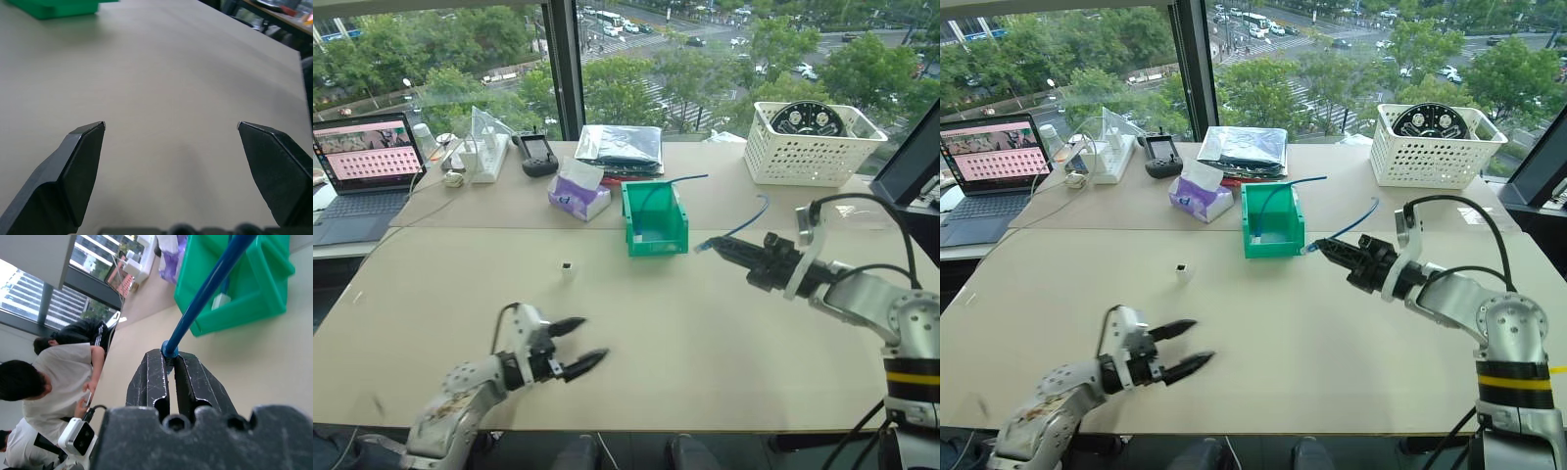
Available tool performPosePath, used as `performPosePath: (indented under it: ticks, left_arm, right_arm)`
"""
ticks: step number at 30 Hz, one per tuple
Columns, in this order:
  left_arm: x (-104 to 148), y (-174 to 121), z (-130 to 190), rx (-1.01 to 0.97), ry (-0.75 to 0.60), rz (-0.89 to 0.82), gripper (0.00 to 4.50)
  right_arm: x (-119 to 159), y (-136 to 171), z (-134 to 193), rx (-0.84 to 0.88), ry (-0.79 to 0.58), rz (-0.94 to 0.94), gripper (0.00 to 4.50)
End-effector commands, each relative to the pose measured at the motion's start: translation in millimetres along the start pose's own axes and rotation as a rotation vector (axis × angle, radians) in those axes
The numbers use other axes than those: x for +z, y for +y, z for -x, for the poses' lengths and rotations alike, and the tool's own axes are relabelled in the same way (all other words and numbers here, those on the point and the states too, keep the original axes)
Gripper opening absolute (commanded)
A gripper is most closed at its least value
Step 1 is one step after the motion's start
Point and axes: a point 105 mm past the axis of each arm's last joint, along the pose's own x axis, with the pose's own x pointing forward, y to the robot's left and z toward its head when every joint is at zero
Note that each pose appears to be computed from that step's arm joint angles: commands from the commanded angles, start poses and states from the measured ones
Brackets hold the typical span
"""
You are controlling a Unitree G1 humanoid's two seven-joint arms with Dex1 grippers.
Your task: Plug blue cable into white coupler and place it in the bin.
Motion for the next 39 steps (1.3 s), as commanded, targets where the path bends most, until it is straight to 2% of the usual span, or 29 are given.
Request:
performPosePath:
  ticks: [1, 5, 12, 21, 24, 27, 29, 32, 33, 36, 39]
  left_arm:
    - [9.2, 22.1, 4.3, 0.197, -0.034, -0.093, 4.45]
    - [8.6, 37.5, -9.1, 0.440, -0.091, -0.078, 4.45]
    - [1.8, 44.2, -54.9, 0.584, -0.047, -0.084, 4.45]
    - [7.7, 66.1, -87.5, 0.634, -0.030, -0.072, 4.45]
    - [4.5, 68.8, -90.7, 0.624, -0.017, -0.060, 3.80]
    - [2.6, 61.2, -97.4, 0.540, -0.005, -0.058, 2.68]
    - [2.7, 48.6, -104.0, 0.443, 0.004, -0.059, 1.84]
    - [6.3, 25.2, -113.9, 0.281, 0.029, -0.037, 0.84]
    - [9.7, 17.1, -117.1, 0.220, 0.039, -0.037, 0.67]
    - [27.4, -8.8, -127.7, 0.021, 0.060, -0.068, 0.66]
    - [35.9, -24.5, -134.3, -0.093, 0.112, -0.121, 0.66]
  right_arm:
    - [9.0, 6.7, -3.7, 0.036, -0.013, 0.035, 0.00]
    - [9.9, 8.1, -11.7, 0.064, -0.027, 0.015, 0.00]
    - [7.7, 11.1, -17.1, 0.080, -0.043, 0.011, 0.00]
    - [6.2, 11.8, -11.1, 0.068, -0.070, 0.016, 0.00]
    - [6.7, 11.4, -8.2, 0.058, -0.082, 0.018, 0.00]
    - [4.4, 9.9, -5.2, 0.043, -0.085, 0.020, 0.00]
    - [1.3, 8.8, -3.7, 0.030, -0.082, 0.031, 0.00]
    - [-2.7, 5.3, -4.7, -0.009, -0.100, 0.068, 0.00]
    - [-4.4, 3.8, -6.0, -0.030, -0.108, 0.097, 0.00]
    - [-14.0, -1.6, -10.8, -0.081, -0.124, 0.145, 0.00]
    - [-26.8, -3.3, -15.8, -0.101, -0.115, 0.165, 0.00]
